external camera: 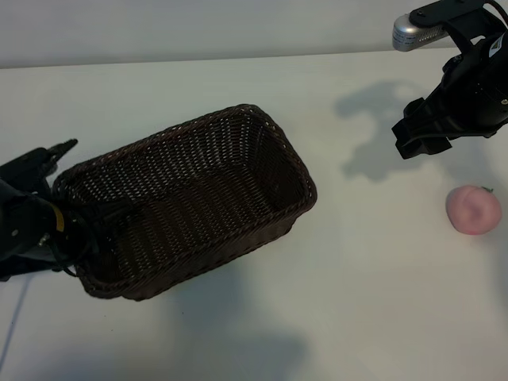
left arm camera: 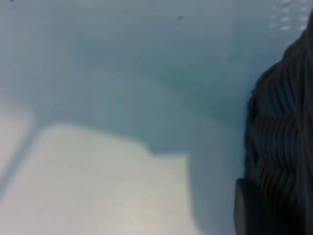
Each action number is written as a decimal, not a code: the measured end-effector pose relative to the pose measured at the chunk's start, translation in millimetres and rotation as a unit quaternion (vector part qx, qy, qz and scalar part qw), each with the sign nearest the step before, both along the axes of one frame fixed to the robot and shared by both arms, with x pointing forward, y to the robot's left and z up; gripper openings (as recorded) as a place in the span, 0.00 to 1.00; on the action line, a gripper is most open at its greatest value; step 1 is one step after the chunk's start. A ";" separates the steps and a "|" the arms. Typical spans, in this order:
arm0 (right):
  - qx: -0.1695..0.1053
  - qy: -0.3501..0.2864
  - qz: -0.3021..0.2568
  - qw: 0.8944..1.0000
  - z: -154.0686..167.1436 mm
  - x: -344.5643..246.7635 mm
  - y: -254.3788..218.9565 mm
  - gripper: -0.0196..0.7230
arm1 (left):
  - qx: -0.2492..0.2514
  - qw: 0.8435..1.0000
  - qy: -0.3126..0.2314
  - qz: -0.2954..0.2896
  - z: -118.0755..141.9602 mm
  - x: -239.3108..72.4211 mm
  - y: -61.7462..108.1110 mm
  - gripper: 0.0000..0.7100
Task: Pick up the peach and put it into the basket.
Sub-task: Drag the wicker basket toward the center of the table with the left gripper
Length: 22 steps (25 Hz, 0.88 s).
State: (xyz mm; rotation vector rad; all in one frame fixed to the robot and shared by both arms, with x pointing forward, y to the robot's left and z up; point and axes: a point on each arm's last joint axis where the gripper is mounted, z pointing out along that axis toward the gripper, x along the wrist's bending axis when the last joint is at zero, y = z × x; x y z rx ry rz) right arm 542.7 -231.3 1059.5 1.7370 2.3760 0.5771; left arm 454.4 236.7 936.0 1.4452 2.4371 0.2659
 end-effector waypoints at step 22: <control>0.002 0.001 0.000 1.000 0.0 -0.1 0.2 0.83 | -0.082 0.992 -0.084 -0.039 30.2 -2.9 -10.7 0.22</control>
